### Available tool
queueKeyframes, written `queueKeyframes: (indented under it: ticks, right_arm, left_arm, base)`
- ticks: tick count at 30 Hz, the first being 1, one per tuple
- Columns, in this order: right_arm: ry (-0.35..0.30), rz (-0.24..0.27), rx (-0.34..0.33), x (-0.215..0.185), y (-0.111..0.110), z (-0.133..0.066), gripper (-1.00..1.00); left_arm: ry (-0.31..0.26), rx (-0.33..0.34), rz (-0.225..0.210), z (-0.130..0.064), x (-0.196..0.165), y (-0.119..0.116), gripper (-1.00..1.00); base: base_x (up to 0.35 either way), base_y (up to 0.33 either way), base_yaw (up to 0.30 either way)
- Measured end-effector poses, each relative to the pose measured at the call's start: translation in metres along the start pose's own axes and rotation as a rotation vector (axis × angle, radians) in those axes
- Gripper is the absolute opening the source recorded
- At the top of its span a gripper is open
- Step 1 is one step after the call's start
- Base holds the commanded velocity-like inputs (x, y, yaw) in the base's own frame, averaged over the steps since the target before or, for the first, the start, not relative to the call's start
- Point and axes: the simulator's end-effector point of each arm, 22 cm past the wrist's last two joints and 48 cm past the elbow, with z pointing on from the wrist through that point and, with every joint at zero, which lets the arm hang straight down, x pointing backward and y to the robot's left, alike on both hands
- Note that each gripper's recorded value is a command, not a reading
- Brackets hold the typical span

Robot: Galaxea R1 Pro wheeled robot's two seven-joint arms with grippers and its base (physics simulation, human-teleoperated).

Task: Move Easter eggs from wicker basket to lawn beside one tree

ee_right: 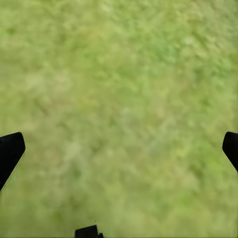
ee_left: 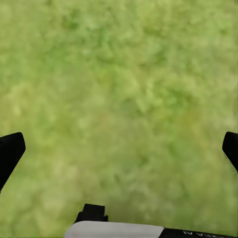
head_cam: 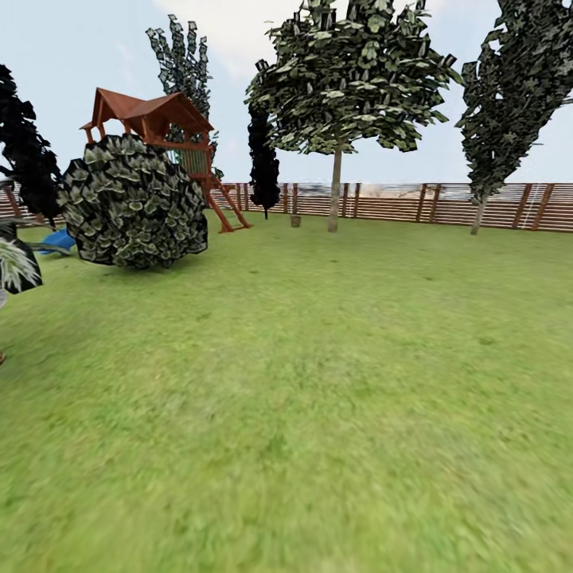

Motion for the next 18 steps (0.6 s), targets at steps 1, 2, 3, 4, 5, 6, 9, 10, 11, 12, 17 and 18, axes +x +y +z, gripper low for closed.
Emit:
queueKeyframes:
  ticks: [1,2,3,4,5,6,9,10,11,12,17,18]
  right_arm:
    - [0.000,0.000,0.000,0.0000,0.0000,0.0000,1.00]
    - [0.000,0.000,0.000,0.0000,0.0000,0.0000,1.00]
    - [0.000,0.000,0.000,0.0000,0.0000,0.0000,1.00]
    - [0.000,0.000,0.000,0.0000,0.0000,0.0000,1.00]
    - [0.000,0.000,0.000,0.0000,0.0000,0.0000,1.00]
    - [0.000,0.000,0.000,0.0000,0.0000,0.0000,1.00]
    - [0.000,0.000,0.000,0.0000,0.0000,0.0000,1.00]
    - [0.000,0.000,0.000,0.0000,0.0000,0.0000,1.00]
    - [0.000,0.000,0.000,0.0000,0.0000,0.0000,1.00]
    - [0.000,0.000,0.000,0.0000,0.0000,0.0000,1.00]
    - [0.000,0.000,0.000,0.0000,0.0000,0.0000,1.00]
    - [0.000,0.000,0.000,0.0000,0.0000,0.0000,1.00]
  left_arm:
    - [0.000,0.000,0.000,0.0000,0.0000,0.0000,1.00]
    - [-0.001,0.000,0.000,0.0000,-0.0001,0.0000,1.00]
    - [-0.001,0.000,0.000,0.0000,-0.0002,0.0000,1.00]
    - [-0.001,0.000,0.000,0.0000,-0.0003,0.0000,1.00]
    - [-0.001,0.000,0.000,0.0000,-0.0003,0.0000,1.00]
    - [-0.001,0.000,0.000,0.0000,-0.0003,0.0000,1.00]
    - [-0.002,0.000,0.000,0.0000,-0.0003,0.0000,1.00]
    - [-0.002,0.000,0.000,0.0000,-0.0003,0.0000,1.00]
    - [-0.002,0.000,0.000,0.0000,-0.0004,0.0000,1.00]
    - [-0.002,0.000,0.000,0.0000,-0.0004,0.0000,1.00]
    - [-0.002,0.000,0.000,0.0000,-0.0004,0.0000,1.00]
    - [-0.002,0.000,0.000,0.0000,-0.0004,0.0000,1.00]
  base:
    - [0.340,0.000,0.000]
    - [0.340,0.000,0.000]
    - [0.340,0.000,0.000]
    - [0.340,0.000,0.000]
    - [0.340,0.000,0.000]
    - [0.340,0.000,0.000]
    - [0.340,0.000,0.000]
    - [0.340,0.000,0.000]
    - [0.340,0.000,0.000]
    - [0.340,0.000,0.000]
    - [0.340,0.000,0.000]
    - [0.340,0.000,0.000]
